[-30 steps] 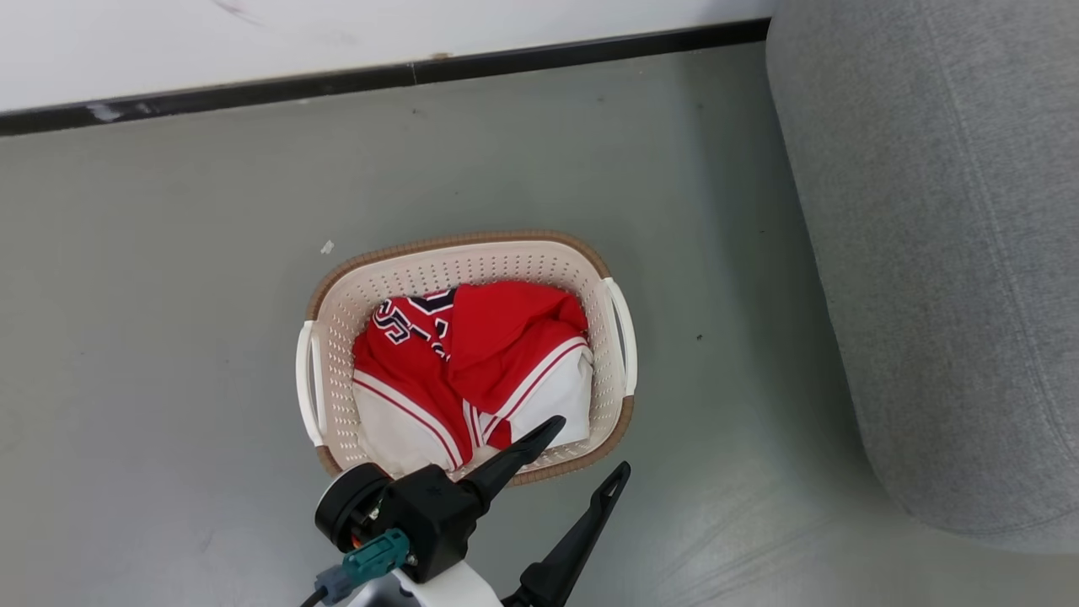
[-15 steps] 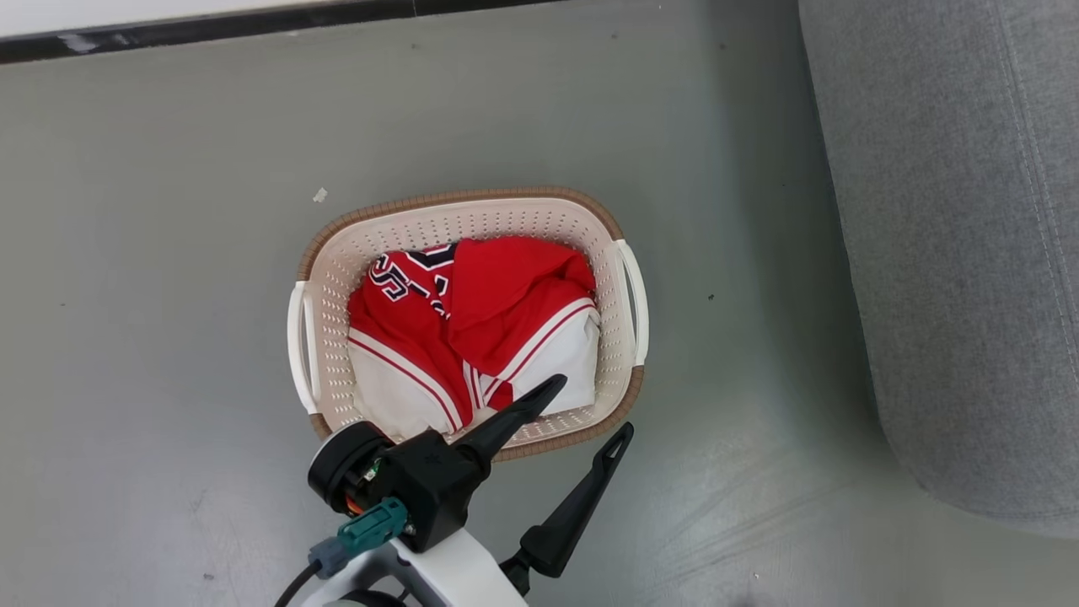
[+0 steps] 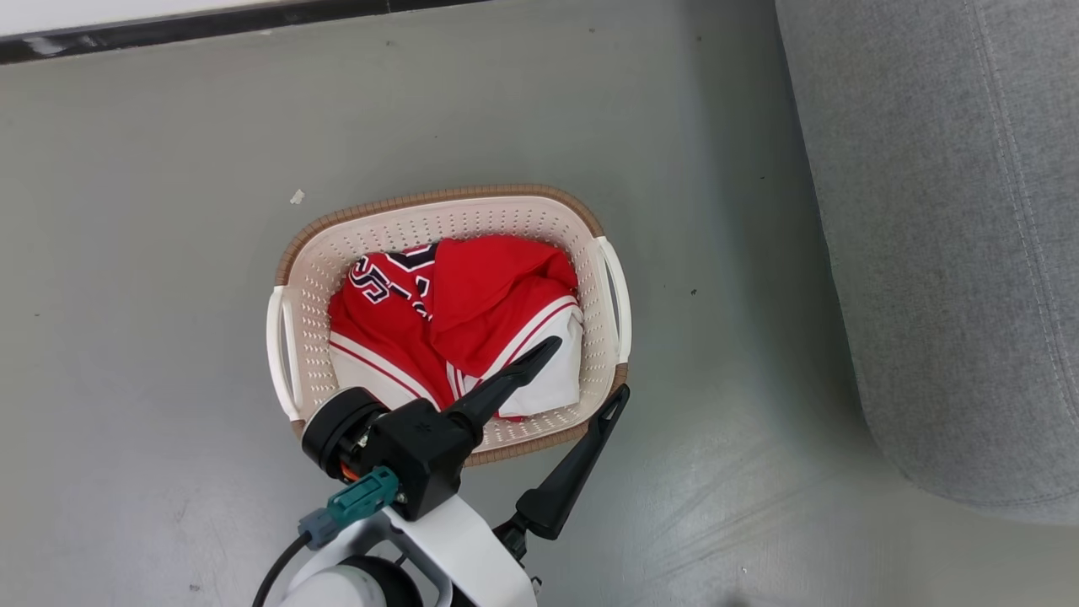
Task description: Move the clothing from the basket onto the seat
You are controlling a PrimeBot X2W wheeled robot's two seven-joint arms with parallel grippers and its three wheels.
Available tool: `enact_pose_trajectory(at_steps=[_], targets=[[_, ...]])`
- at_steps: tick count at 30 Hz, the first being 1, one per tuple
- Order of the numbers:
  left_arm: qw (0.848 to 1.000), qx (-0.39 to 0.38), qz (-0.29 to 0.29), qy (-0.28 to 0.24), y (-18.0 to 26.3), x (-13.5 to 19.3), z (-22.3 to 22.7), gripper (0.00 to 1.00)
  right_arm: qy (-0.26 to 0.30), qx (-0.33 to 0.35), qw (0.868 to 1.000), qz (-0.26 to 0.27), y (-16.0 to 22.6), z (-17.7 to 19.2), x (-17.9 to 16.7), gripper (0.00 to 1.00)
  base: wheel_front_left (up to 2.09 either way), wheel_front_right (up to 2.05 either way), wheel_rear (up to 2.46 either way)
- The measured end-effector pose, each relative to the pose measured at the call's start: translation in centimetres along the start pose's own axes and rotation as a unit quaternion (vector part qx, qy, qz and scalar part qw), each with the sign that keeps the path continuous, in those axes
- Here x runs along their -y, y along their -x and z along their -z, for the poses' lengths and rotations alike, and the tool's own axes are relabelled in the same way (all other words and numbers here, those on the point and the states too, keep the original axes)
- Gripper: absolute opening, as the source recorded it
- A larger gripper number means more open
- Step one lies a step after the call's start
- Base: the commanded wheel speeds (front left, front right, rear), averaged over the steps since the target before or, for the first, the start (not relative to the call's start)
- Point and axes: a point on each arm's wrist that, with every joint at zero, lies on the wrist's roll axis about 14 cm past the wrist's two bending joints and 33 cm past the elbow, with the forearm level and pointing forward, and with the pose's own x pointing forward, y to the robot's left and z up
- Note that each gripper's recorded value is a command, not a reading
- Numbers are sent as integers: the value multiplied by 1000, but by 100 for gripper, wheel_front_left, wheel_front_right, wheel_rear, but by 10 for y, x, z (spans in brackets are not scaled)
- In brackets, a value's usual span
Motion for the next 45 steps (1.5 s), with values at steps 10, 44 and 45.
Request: enact_pose_trajectory(at_steps=[10,44,45], targets=[[1000,30,1,7,-1,5,-15,100,80,-9,996,-49,13,0,-16,100,0,0,0],[982,144,-123,-9,51,-20,-61,100,47,23,941,-335,188,19,-174,100,0,0,0],[979,151,-134,-12,56,-25,-64,100,47,21,938,-344,194,22,-178,100,0,0,0]])
